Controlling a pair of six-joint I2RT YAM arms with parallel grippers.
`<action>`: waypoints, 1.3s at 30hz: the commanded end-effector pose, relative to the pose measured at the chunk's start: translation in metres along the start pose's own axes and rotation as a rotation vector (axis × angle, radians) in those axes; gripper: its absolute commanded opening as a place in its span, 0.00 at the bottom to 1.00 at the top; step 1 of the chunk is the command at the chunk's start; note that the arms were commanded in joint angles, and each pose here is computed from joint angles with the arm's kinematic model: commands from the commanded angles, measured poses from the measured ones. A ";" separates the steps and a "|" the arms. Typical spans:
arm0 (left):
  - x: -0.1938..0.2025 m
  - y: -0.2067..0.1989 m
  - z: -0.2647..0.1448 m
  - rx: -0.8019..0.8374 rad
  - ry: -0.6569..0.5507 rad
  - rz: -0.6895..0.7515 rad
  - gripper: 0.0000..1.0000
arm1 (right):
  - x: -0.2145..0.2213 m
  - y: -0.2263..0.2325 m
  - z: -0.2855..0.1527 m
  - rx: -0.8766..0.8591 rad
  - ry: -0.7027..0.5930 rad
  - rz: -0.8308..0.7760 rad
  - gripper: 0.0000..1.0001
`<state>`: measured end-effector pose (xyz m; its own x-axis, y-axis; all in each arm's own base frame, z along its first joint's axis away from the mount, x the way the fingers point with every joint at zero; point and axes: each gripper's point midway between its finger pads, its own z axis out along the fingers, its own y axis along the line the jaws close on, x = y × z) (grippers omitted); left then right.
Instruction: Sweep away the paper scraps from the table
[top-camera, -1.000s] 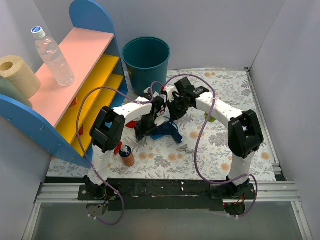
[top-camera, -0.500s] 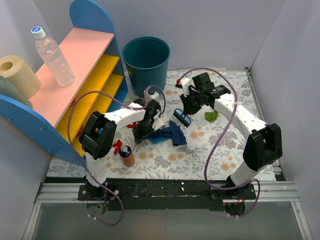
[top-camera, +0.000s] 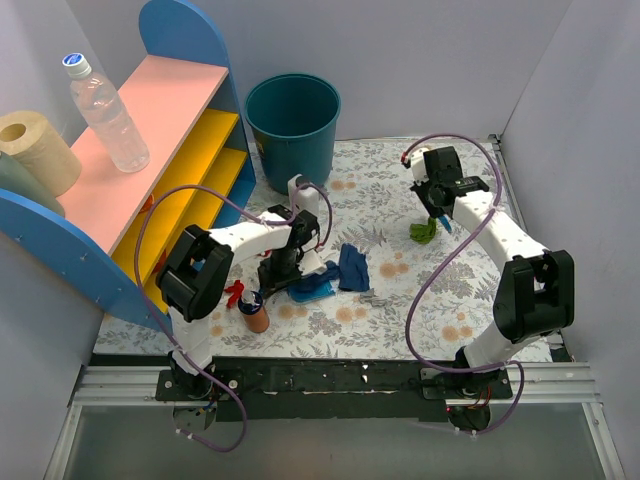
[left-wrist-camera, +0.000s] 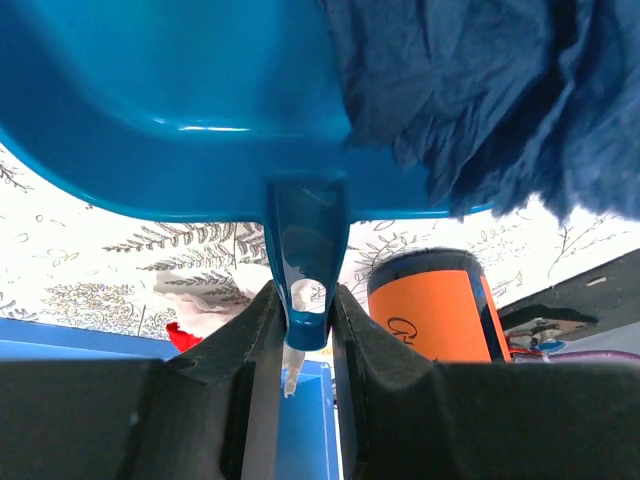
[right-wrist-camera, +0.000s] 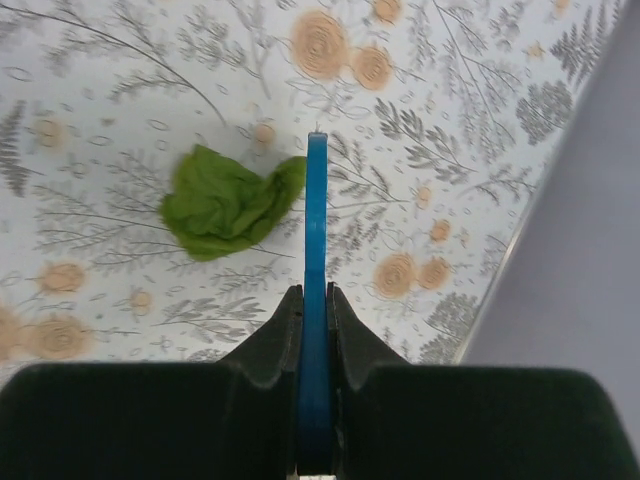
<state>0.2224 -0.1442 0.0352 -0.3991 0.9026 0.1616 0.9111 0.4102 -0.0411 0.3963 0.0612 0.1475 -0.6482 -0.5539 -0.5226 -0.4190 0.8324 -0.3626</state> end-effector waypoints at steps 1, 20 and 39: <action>0.003 -0.001 -0.021 -0.042 -0.020 0.074 0.00 | 0.007 -0.043 0.002 0.220 0.015 -0.023 0.01; -0.058 -0.005 -0.011 0.000 -0.056 0.073 0.00 | 0.006 0.150 -0.014 -0.564 0.026 0.208 0.01; -0.106 -0.004 -0.016 0.028 -0.186 -0.011 0.00 | -0.027 0.180 -0.044 -0.721 -0.010 0.284 0.01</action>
<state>0.2525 -0.2301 0.0250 -0.3949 0.9170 0.0566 0.9139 0.3984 -0.0780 0.3110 0.2204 0.1046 -0.8010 -0.3301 -0.4995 -0.5389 0.7609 0.3613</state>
